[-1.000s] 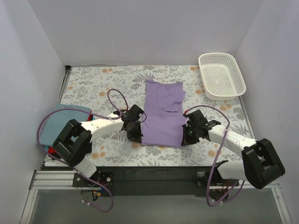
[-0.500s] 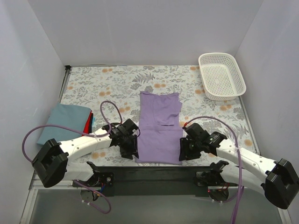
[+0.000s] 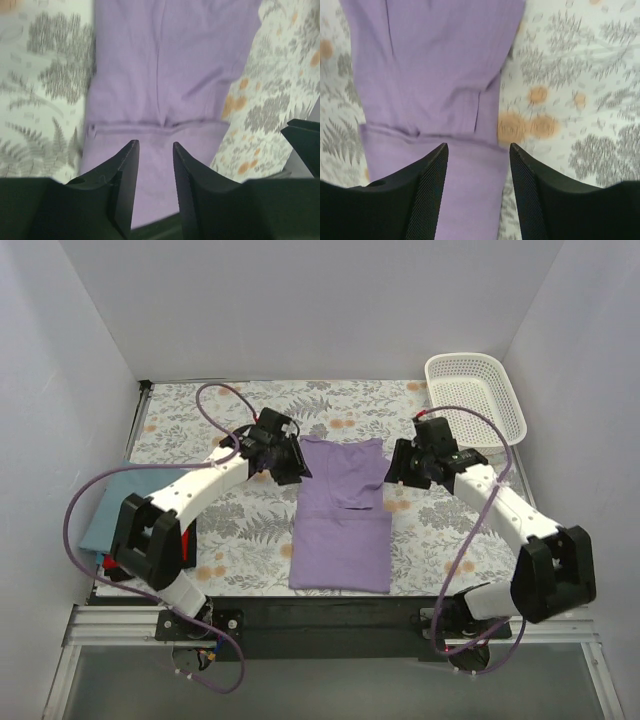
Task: Fold and stack the t-shirts
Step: Fold the tshirt
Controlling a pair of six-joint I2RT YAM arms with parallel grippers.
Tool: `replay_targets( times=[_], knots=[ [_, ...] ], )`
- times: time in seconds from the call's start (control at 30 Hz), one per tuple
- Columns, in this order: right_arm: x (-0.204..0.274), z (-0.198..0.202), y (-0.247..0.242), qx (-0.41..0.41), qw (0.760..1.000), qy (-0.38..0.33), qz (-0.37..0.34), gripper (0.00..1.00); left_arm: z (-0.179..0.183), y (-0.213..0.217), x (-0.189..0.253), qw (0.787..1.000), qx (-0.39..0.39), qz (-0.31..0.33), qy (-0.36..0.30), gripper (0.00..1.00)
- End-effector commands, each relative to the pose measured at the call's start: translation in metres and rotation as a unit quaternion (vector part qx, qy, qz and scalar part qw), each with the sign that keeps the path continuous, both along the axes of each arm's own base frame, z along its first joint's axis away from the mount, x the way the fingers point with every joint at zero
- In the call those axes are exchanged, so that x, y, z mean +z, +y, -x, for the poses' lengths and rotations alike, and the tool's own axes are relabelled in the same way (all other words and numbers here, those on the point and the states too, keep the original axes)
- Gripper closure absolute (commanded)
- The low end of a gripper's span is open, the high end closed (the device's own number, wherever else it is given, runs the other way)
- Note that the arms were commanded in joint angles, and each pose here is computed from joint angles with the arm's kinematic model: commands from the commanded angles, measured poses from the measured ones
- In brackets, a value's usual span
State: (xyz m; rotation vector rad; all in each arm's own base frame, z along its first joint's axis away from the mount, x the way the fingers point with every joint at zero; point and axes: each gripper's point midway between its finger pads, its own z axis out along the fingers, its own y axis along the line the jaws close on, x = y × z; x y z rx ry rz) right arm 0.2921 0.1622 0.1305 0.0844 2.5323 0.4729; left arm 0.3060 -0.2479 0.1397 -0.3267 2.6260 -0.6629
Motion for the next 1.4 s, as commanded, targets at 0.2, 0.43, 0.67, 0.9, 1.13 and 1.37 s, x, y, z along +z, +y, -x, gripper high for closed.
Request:
replay_targets(
  times=[0.2,0.43,0.67,0.9,1.13,1.37],
  knots=[
    [0.020,-0.113,0.044,0.051,0.992,-0.078,-0.082,0.52,-0.137,0.008,-0.012,0.993,0.078,-0.035,-0.079,0.78],
    [0.019,-0.101,0.103,0.105,0.987,-0.083,-0.087,0.51,-0.186,0.010,-0.033,0.992,0.083,-0.035,-0.089,0.79],
    [0.010,-0.051,0.162,0.163,0.976,-0.085,-0.112,0.52,-0.216,0.011,-0.060,0.992,0.089,-0.042,-0.082,0.81],
    [-0.029,-0.014,0.196,0.204,0.963,-0.085,-0.155,0.53,-0.237,0.014,-0.084,0.991,0.098,-0.040,-0.083,0.82],
    [-0.095,0.011,0.196,0.211,0.967,-0.026,-0.139,0.55,-0.251,0.019,-0.089,0.989,0.106,-0.041,-0.095,0.85],
    [-0.106,0.018,0.193,0.215,0.967,-0.014,-0.135,0.55,-0.269,0.024,-0.079,0.986,0.104,-0.043,-0.124,0.83]
  ],
)
